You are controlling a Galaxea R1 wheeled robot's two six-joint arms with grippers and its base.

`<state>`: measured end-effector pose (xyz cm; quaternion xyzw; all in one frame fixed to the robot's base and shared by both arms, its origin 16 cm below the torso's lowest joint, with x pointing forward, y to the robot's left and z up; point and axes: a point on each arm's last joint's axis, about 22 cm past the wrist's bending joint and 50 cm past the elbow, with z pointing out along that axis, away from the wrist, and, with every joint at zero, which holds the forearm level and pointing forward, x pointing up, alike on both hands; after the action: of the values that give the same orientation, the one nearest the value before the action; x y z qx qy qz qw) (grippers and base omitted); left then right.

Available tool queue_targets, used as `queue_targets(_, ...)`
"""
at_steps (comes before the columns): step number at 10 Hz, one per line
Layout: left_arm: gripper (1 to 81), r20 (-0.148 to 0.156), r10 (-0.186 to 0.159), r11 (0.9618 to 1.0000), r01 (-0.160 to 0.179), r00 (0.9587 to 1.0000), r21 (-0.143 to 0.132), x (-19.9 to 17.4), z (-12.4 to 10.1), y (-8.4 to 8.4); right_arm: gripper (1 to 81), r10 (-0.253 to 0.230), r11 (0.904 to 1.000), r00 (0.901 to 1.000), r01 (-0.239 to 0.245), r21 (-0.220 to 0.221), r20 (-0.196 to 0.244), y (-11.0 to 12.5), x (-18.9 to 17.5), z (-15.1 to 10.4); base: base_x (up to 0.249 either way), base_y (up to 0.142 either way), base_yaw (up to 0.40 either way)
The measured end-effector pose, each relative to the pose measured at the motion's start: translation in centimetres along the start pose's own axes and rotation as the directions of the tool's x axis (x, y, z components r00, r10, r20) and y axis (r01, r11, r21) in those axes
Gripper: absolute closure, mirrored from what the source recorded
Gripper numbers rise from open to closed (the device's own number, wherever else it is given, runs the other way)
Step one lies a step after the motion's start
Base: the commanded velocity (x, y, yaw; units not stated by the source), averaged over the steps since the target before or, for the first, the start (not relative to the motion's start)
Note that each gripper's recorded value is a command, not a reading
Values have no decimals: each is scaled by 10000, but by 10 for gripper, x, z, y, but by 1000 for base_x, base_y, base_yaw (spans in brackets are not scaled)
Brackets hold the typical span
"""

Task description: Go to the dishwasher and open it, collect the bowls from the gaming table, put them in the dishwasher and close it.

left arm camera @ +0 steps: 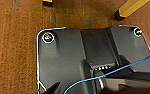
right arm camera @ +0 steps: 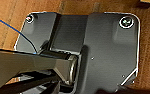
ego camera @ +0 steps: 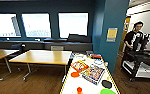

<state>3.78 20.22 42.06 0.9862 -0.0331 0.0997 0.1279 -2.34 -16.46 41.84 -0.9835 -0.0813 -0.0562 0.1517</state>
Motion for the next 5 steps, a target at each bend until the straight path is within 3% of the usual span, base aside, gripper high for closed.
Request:
queue_targets(3,10,-13,1,10000,-1,10000,1,0,0,0,10,2,10000,10000,-2,-60,5,5,0,-1,114,0,0)
queue_targets(5,10,-51,7,10000,-7,10000,1,5,1,0,10,-20,10000,10000,19,-87,-70,8,8,-1,0,0,0)
